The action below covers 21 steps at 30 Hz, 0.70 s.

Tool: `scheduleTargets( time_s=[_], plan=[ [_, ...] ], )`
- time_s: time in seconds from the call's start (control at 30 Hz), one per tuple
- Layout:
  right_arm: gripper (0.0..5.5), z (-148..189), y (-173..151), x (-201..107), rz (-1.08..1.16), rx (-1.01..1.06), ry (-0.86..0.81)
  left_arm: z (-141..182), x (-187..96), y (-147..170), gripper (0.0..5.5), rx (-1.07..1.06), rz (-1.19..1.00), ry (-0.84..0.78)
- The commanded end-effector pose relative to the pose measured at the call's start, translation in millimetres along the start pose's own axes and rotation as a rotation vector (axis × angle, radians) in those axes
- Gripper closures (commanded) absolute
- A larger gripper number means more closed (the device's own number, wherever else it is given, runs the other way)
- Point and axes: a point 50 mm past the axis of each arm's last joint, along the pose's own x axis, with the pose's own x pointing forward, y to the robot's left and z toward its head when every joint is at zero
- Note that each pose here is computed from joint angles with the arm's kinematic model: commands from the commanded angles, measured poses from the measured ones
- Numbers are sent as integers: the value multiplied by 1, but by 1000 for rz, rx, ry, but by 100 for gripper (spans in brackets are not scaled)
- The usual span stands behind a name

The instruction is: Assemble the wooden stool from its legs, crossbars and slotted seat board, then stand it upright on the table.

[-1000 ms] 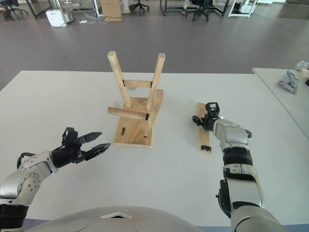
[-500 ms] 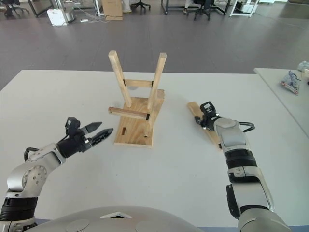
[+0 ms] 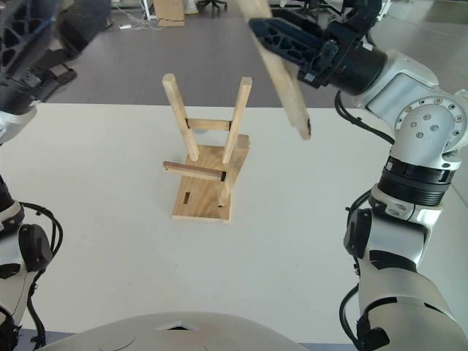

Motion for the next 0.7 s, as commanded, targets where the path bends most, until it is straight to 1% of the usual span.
scheduleTargets(
  time_s=[0.03, 0.23, 0.5, 0.7],
  plan=[
    [343, 4, 20, 9, 153, 46, 48, -1, 15, -3, 79, -27, -71, 75],
    [343, 1, 32, 11, 249, 101, 84, -6, 17, 0, 79, -68, -75, 106],
    [343, -14, 37, 26, 277, 114, 129, -17, 31, 5, 79, -14, -49, 113],
    [343, -15, 36, 30, 269, 114, 122, -19, 39, 8, 79, 45, -16, 48]
  ],
)
